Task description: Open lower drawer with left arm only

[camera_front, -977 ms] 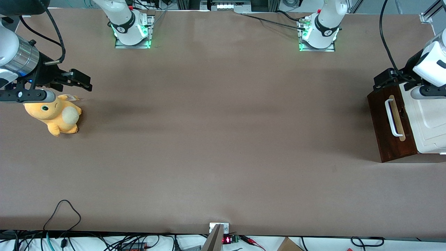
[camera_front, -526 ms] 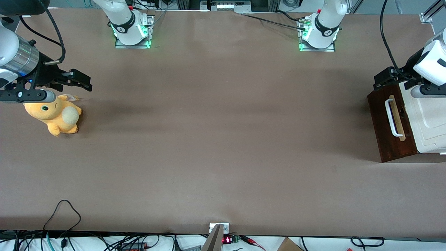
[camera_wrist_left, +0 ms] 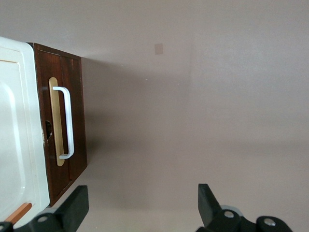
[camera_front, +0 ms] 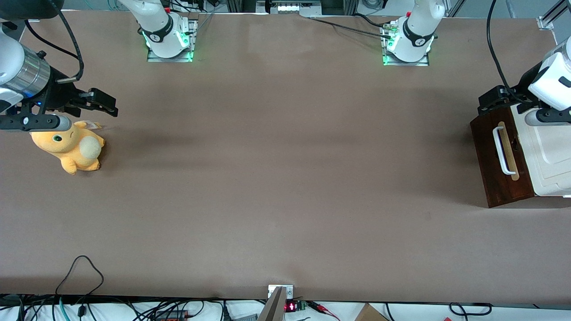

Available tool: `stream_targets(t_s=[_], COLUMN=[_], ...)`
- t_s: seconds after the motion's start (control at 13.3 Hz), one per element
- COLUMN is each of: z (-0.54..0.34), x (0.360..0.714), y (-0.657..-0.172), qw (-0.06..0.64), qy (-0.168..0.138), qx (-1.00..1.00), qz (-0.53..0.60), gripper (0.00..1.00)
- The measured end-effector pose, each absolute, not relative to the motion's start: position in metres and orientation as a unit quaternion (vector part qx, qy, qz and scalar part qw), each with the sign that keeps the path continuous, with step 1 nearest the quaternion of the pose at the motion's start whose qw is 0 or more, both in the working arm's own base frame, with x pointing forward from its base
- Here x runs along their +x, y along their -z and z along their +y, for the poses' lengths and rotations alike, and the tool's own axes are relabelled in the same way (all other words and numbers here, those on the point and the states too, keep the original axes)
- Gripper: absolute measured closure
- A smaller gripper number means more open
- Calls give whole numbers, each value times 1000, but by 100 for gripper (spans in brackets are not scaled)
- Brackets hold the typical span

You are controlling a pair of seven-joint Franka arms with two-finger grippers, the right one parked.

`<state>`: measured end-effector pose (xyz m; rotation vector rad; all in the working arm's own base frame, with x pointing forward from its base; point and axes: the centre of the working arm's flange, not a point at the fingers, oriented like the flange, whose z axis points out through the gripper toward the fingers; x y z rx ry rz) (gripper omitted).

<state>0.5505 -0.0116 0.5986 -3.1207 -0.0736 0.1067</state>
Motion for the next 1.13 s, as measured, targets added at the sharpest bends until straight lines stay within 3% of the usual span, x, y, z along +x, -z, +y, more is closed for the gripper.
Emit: stream_targets(t_s=[0.15,0.45,0.68,1.13], z=[-17,-85,-105,-81], x=[551,542,526,487], y=[-596,-554,-485,-335], qw=[36,231,358,500], qy=[-36,-49,-64,-60], qx=[-999,-972,-931,-864], qz=[-12,7,7,0], gripper=[0,0,1,4])
